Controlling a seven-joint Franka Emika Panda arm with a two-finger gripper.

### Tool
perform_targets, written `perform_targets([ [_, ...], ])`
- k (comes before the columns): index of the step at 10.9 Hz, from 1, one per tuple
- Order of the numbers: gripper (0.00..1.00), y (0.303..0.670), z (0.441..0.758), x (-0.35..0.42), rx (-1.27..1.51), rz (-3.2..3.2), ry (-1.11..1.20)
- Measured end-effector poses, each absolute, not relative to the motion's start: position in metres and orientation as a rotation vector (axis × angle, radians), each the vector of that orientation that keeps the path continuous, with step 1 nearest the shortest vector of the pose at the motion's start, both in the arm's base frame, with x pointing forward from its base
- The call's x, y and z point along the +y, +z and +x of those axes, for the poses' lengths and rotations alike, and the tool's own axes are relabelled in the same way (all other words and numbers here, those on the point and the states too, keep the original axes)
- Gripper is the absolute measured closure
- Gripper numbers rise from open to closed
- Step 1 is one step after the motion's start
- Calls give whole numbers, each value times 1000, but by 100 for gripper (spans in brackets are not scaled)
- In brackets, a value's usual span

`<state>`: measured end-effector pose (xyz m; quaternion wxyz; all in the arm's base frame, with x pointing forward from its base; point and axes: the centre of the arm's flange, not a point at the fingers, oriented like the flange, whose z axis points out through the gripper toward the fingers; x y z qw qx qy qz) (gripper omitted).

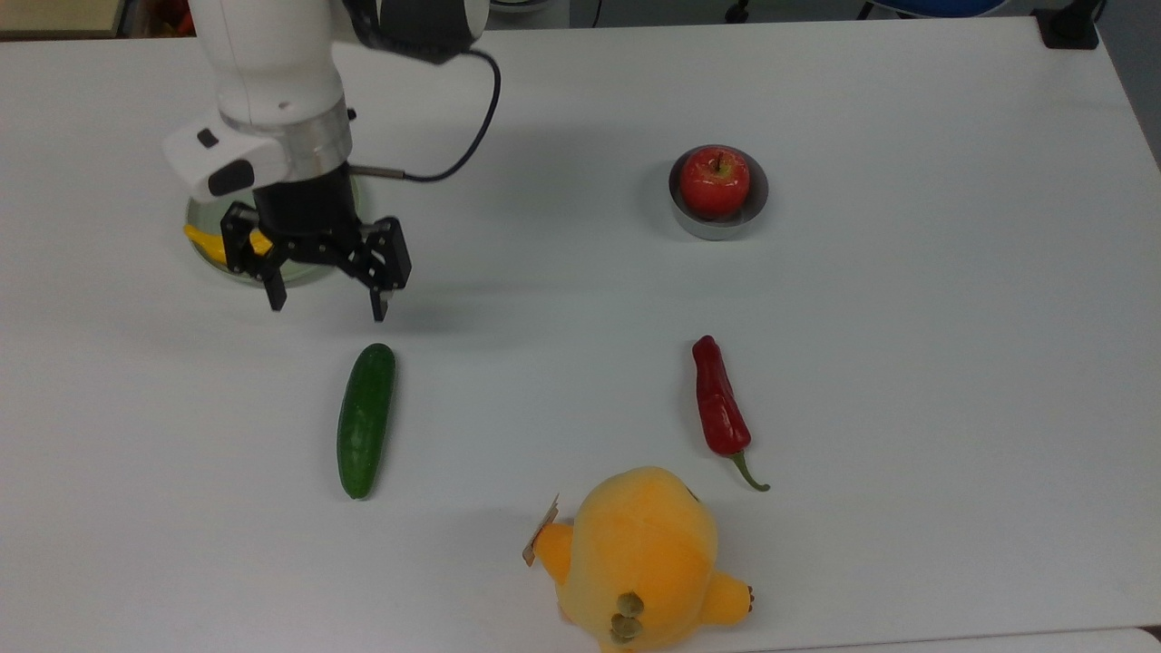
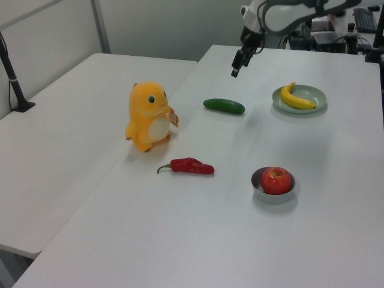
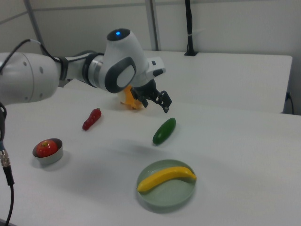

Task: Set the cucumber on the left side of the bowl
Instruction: 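Move the gripper over the green cucumber and lower it, then close the gripper around the middle of the green cucumber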

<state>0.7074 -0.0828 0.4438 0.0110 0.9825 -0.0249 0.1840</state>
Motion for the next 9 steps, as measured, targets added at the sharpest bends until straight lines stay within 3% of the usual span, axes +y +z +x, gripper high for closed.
perform_targets([
  [4, 0, 390, 726, -94, -113, 3021, 667],
  [9, 0, 355, 733, -92, -118, 3011, 680],
])
